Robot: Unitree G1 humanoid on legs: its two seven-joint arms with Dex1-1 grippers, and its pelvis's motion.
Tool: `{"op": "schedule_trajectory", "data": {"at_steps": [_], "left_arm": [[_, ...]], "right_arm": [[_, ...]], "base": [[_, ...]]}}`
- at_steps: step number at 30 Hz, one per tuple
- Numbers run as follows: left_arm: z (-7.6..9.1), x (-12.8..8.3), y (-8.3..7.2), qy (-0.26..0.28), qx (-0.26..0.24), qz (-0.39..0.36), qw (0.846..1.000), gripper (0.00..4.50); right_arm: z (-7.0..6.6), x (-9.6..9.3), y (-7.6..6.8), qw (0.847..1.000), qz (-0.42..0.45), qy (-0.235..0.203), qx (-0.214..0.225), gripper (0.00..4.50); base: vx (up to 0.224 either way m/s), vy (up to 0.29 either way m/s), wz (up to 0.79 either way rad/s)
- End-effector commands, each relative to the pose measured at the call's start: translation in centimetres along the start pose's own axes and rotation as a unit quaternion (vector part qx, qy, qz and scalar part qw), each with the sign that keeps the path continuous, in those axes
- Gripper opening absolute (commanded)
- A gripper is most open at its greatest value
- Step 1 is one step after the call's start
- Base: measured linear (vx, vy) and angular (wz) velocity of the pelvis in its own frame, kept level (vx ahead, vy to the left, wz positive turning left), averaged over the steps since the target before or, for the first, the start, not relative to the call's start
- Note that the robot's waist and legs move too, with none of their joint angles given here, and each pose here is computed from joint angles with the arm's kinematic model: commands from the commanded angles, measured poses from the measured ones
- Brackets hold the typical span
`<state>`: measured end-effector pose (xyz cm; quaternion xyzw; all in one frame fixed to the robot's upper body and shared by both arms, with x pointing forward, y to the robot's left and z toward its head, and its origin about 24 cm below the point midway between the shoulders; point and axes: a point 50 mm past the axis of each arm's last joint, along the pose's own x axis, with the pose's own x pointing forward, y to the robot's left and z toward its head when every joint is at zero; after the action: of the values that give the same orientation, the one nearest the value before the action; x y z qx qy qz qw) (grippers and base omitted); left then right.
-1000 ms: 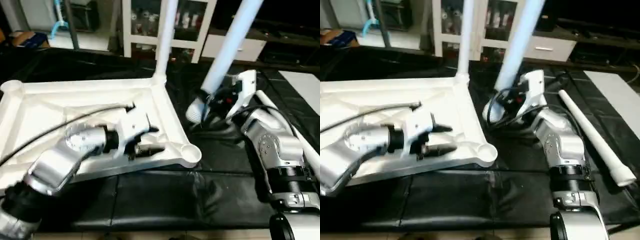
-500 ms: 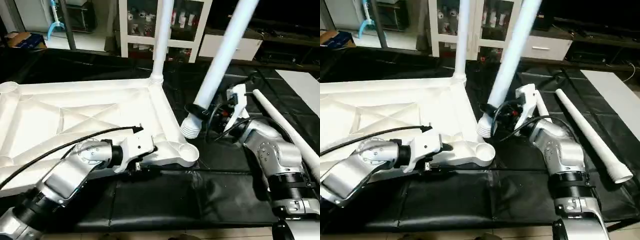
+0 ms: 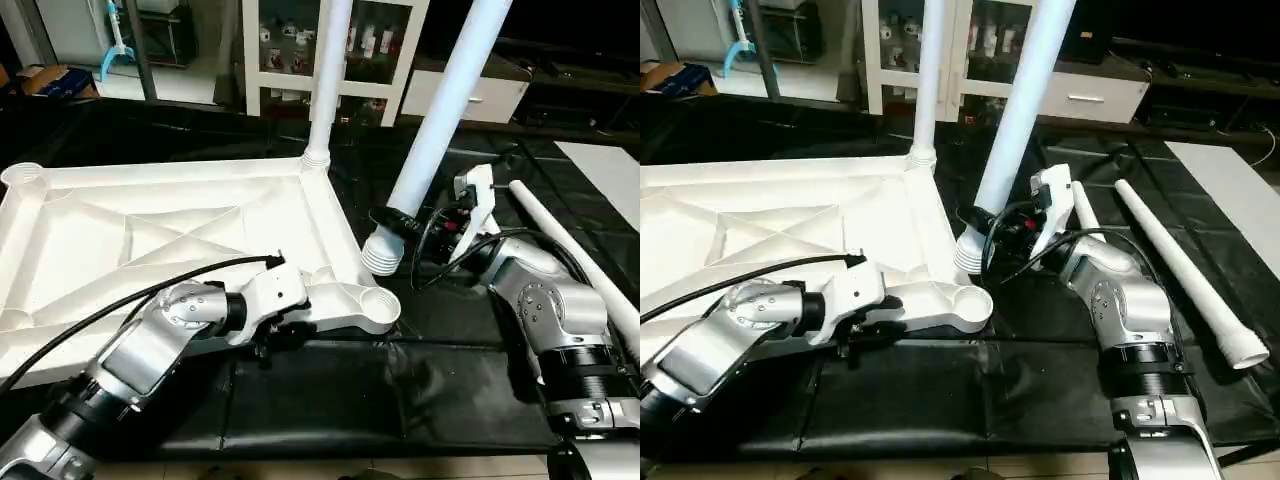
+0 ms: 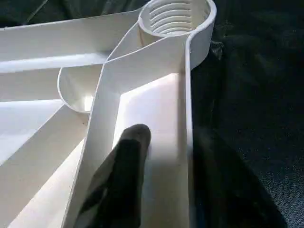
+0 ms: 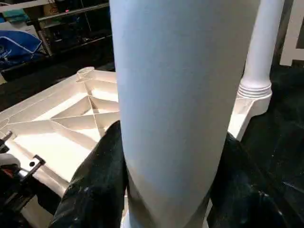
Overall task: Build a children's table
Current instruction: Insert table leg to table base
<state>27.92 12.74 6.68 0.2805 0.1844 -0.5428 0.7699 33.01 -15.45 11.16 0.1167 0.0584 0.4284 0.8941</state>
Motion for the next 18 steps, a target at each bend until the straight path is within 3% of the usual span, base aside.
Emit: {"op": "schedule_trajectory", "data": {"at_steps": [1,14,18], "left_arm": [[-0.4,0.6,-0.5,0.017,0.005,-0.021,1.0,1.29],[-2.1,1.6,-2.5,0.07,0.02,-0.076,0.994,0.25],[-3.3,0.2,-2.3,0.086,-0.008,-0.073,0.994,0.0]], "right_arm": [[0.5,-0.4,0.0,1.0,-0.001,-0.001,-0.021,1.88],[0.1,-0.3,-0.1,1.0,-0.002,0.0,-0.003,1.88],[-0.4,0.1,-0.2,0.999,-0.022,-0.013,0.038,1.88]], "base": [[0.0,0.0,0.0],[0.0,0.0,0.0],[0.0,0.0,0.0]]}}
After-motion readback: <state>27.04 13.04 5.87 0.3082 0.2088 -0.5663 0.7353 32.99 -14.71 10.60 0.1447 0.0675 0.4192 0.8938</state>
